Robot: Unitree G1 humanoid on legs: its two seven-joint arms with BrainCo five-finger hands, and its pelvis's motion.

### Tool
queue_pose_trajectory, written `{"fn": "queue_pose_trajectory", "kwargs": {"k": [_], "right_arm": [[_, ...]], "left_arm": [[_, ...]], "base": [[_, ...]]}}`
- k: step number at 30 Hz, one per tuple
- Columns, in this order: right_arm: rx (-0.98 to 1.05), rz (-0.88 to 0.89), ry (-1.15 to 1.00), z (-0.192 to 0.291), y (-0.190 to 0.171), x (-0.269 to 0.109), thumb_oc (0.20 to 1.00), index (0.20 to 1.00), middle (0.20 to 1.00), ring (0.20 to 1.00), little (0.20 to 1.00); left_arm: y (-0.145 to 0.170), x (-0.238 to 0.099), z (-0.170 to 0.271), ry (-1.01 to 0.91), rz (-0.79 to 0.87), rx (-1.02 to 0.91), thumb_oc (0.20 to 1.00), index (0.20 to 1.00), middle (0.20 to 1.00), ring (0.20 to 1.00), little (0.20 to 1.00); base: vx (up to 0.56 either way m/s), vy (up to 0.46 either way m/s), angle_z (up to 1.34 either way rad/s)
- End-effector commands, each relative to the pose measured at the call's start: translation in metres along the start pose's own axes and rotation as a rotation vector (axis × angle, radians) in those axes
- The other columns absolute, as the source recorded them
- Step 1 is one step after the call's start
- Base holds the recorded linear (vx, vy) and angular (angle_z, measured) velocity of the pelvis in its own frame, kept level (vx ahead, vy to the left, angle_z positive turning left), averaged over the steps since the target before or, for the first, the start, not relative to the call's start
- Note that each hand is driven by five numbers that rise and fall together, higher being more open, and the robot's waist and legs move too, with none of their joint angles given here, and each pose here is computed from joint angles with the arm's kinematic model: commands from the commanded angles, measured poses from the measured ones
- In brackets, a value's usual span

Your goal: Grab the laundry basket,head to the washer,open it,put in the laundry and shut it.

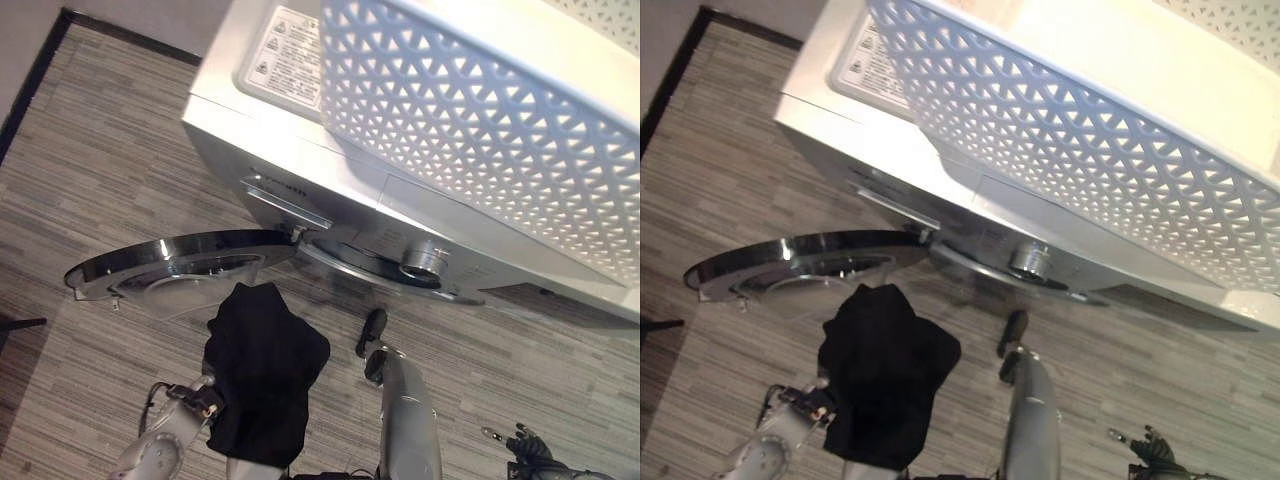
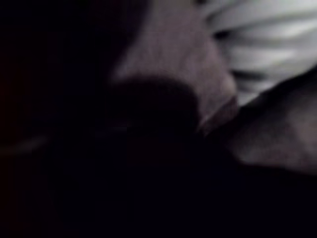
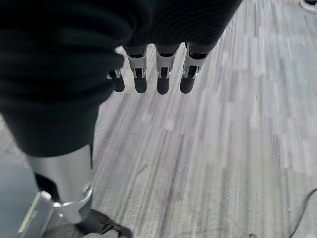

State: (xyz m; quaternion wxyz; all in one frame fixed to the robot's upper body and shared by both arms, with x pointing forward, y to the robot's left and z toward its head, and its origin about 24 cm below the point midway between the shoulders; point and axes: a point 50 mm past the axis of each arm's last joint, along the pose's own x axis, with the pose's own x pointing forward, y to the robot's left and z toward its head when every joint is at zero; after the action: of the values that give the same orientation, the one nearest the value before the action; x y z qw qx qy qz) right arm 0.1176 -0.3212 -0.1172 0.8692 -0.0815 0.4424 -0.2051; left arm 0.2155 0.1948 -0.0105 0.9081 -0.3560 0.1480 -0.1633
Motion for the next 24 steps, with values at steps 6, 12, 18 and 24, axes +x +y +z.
{"fn": "queue_pose_trajectory", "kwargs": {"k": [6,12,18,24], "right_arm": [[-0.025,-0.004,-0.147,0.018,0.002,-0.004,1.0,1.0,1.0,1.0,1.0],[-0.094,0.055,-0.321,0.059,0.021,-0.006,1.0,1.0,1.0,1.0,1.0],[-0.155,0.113,-0.388,0.075,0.036,-0.009,1.0,1.0,1.0,1.0,1.0],[-0.164,0.145,-0.478,0.098,0.049,-0.014,1.0,1.0,1.0,1.0,1.0]], "left_arm": [[-0.009,0.029,0.0,-0.09,0.023,0.049,0.2,0.2,0.2,0.2,0.2],[-0.024,0.071,0.019,-0.183,0.029,0.079,0.2,0.2,0.2,0.2,0.2],[-0.046,0.114,0.049,-0.272,0.058,0.082,0.2,0.2,0.2,0.2,0.2],[-0.052,0.132,0.096,-0.449,0.146,-0.053,0.2,0.2,0.2,0.2,0.2]], "base": [[-0.01,0.019,-0.42],[-0.01,-0.013,-0.24],[0.01,-0.062,-0.13],[0.01,-0.039,-0.07]]}}
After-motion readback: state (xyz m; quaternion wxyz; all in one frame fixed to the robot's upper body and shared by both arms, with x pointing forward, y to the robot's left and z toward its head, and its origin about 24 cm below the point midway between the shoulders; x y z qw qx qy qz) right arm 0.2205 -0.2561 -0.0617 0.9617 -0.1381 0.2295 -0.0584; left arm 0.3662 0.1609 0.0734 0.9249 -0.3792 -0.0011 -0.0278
